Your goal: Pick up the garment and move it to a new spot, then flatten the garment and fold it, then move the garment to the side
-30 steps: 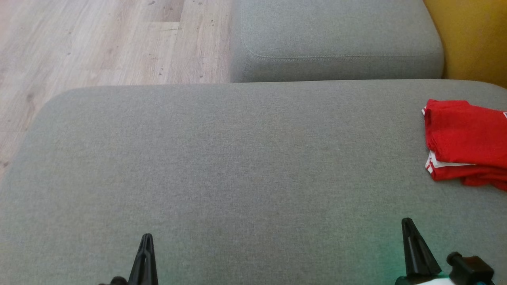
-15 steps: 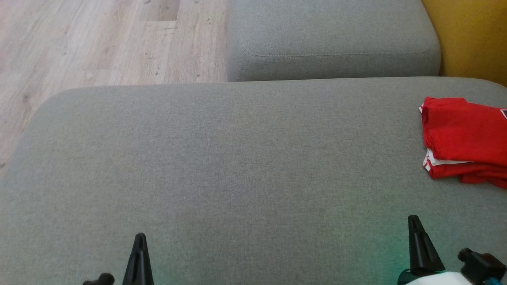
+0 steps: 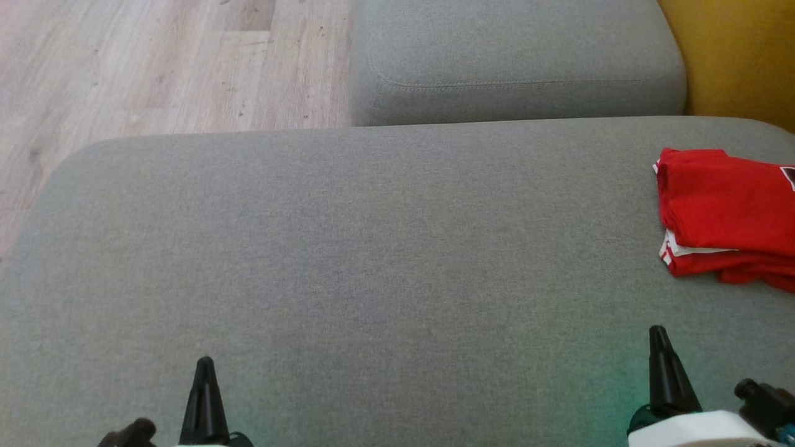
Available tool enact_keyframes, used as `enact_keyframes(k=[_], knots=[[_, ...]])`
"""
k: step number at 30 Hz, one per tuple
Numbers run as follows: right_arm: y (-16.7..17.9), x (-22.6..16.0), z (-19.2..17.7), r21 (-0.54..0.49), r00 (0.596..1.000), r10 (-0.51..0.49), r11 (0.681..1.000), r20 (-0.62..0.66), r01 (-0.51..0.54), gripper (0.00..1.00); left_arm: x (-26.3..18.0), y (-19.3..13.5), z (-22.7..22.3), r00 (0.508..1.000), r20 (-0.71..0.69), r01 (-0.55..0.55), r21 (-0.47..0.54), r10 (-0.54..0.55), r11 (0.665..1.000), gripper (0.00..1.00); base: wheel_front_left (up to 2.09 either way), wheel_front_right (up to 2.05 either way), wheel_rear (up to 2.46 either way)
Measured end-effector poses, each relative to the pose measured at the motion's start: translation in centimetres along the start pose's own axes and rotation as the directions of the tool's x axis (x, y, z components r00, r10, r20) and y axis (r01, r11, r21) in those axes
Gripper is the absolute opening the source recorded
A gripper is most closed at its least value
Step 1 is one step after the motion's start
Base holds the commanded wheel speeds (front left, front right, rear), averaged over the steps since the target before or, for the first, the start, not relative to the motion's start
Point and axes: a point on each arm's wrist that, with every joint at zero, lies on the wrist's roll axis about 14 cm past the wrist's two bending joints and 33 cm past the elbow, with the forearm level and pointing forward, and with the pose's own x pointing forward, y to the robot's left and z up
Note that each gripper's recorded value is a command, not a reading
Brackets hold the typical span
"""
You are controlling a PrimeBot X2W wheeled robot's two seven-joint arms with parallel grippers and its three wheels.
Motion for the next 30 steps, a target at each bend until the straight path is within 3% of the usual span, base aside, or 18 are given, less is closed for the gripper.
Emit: enact_keyframes(k=[16, 30], knots=[[-0.8, 0.7, 0.8, 0.187, 0.999, -0.038, 0.982, 0.010, 0.036, 0.00, 1.0, 0.1, 0.2, 1.000, -0.022, -0.008, -0.178, 0.004, 0.984, 0.00, 0.00, 0.00, 0.00], [-1.2, 1.4, 1.6, 0.357, 0.998, -0.060, 0.933, 0.022, 0.048, 0.00, 2.0, 0.1, 0.6, 0.999, -0.038, -0.012, -0.342, -0.002, 0.940, 0.00, 0.00, 0.00, 0.00]])
